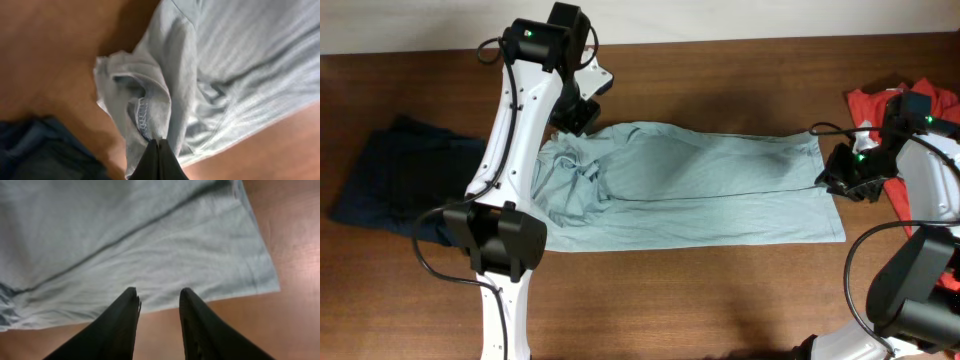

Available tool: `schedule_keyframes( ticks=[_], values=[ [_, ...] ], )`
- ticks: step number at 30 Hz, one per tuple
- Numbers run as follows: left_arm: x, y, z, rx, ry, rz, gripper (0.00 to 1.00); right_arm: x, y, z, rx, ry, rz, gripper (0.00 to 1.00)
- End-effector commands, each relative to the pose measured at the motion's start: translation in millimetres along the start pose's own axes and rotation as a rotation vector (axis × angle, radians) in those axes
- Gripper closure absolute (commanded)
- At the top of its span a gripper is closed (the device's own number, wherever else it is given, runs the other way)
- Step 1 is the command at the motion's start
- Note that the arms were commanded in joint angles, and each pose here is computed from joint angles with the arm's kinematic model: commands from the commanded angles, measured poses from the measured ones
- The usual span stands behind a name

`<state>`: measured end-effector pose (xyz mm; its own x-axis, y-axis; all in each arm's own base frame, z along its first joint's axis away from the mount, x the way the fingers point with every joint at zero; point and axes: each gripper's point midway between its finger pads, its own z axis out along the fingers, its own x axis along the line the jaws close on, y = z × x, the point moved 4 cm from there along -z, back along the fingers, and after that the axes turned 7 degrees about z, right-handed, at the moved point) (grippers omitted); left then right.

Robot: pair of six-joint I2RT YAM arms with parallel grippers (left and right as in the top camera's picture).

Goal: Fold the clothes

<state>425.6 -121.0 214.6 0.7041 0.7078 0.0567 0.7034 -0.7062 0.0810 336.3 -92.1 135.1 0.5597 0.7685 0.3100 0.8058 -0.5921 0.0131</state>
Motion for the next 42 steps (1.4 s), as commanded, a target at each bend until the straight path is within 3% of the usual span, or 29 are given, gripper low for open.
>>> schedule_keyframes(
  ticks=[1, 10, 21, 29, 36, 40, 42],
  values=[
    [-4.6, -1.7, -16.1, -0.042, -0.017, 0.02, 1.0, 12.8, 6.6, 1.7, -0.021, 0.091, -0.056, 0.69],
    [-6.9, -0.5, -16.2, -0.048, -0.029, 0.023, 0.99, 29.6, 43.1, 24.7, -0.134, 0.155, -0.097, 0.54],
    [-6.7, -0.2, -16.2, -0.049, -0.027, 0.023, 0.99, 30.9, 64.3, 99.9, -0.095, 0.164, -0.002, 0.61],
    [-6.1, 0.8, -16.2, -0.054, -0.025, 0.023, 0.99, 28.4, 69.5, 106.9, -0.109, 0.16, 0.003, 0.61],
    [-6.0, 0.9, -16.2, -0.055, -0.024, 0.023, 0.99, 32.3, 79.8, 104.8, -0.161, 0.177, -0.017, 0.74],
    [-6.1, 0.7, -16.2, -0.054, -0.025, 0.023, 0.99, 32.1, 79.2, 104.8, -0.158, 0.176, -0.016, 0.93],
    [-6.6, -0.3, -16.2, -0.049, -0.027, 0.023, 0.99, 31.5, 76.5, 103.8, -0.146, 0.172, -0.011, 0.96]
  ],
)
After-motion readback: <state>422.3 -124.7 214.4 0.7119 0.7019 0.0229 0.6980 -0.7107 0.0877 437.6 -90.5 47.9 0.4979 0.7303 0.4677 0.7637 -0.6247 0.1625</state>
